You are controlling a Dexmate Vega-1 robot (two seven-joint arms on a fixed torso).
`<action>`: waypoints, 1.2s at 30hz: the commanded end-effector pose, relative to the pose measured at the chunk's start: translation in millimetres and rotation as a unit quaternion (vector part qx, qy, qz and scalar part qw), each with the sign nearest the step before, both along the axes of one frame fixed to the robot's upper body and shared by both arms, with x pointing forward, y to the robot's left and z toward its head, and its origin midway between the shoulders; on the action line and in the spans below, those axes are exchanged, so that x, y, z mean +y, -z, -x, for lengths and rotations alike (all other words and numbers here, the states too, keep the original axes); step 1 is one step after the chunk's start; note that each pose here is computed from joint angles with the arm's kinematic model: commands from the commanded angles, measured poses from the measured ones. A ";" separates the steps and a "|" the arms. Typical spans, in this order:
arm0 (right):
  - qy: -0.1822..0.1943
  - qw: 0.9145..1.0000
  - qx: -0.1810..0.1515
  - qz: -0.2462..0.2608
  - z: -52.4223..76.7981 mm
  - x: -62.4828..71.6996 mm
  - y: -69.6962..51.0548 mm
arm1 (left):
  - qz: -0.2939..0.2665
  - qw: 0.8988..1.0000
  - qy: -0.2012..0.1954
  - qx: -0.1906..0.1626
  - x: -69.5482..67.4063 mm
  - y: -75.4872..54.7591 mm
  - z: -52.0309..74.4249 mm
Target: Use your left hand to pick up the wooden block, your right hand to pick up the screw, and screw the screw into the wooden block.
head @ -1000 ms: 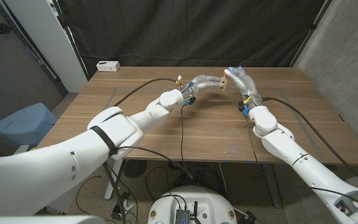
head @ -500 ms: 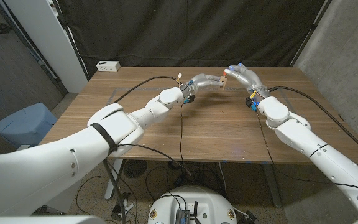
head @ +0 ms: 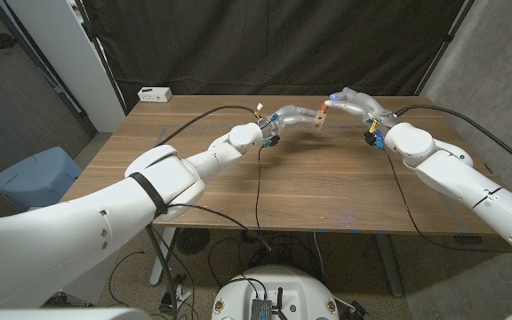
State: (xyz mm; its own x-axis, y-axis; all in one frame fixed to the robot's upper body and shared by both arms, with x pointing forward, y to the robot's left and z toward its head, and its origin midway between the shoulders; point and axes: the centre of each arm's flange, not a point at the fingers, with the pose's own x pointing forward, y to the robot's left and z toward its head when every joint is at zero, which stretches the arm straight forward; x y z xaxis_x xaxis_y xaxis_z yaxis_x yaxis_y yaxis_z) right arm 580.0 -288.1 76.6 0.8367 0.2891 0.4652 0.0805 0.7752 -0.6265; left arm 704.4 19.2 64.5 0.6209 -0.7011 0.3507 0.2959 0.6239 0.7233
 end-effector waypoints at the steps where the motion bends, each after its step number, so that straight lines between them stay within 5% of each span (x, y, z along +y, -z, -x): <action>1: 0.015 0.996 0.033 0.084 11.5 -12.4 -27.7 | -0.018 1.000 0.001 -0.022 -2.9 -2.3 3.4; 25: 0.042 0.979 0.073 0.185 25.1 -16.8 -61.4 | -0.018 1.000 -0.016 -0.020 -6.3 -2.9 0.3; 36: 0.044 0.968 0.092 0.229 20.8 -12.1 -78.5 | -0.025 0.999 -0.022 -0.013 -13.0 -5.7 -0.7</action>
